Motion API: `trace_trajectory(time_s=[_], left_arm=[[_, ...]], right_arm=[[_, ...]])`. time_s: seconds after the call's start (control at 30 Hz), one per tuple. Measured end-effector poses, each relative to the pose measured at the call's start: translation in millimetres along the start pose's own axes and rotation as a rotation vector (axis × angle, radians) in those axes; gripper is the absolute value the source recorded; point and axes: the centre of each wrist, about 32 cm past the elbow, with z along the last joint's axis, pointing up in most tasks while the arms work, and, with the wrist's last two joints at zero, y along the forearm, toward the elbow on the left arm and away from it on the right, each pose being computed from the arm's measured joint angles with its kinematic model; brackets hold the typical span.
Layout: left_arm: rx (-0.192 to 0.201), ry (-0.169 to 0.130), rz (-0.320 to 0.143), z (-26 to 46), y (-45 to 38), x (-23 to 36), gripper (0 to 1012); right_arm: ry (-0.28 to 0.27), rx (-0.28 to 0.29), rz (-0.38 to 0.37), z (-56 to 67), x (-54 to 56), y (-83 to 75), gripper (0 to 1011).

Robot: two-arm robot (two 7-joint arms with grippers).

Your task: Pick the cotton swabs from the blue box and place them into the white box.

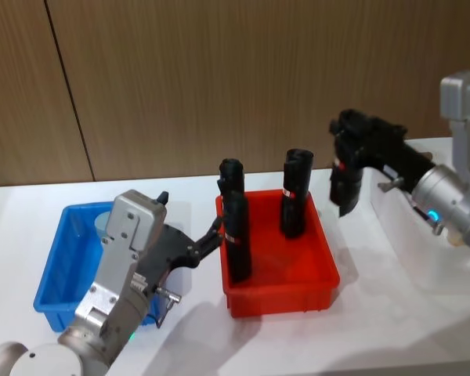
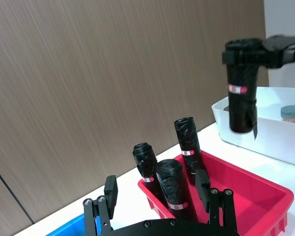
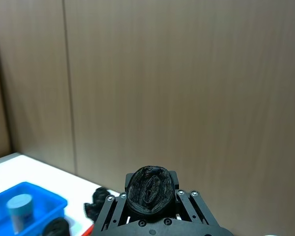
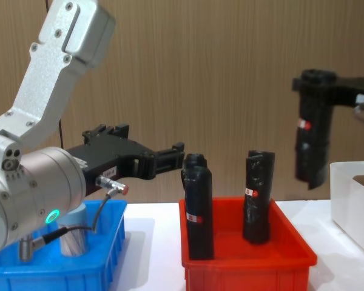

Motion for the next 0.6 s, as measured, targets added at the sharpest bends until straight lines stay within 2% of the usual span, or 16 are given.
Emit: trace_trajectory(time_s=[0.33,0.6], left_arm=[[0.000,0.000,0.000,0.0,0.0,0.0,1000],[0.000,0.000,0.000,0.0,0.0,0.0,1000]], right_arm=[[-0.074,0.004,-0.134,20.9,6.7,-17.7,371],[-0.124,-0.003,-0.247,26.1,17.5,-30.7,371]])
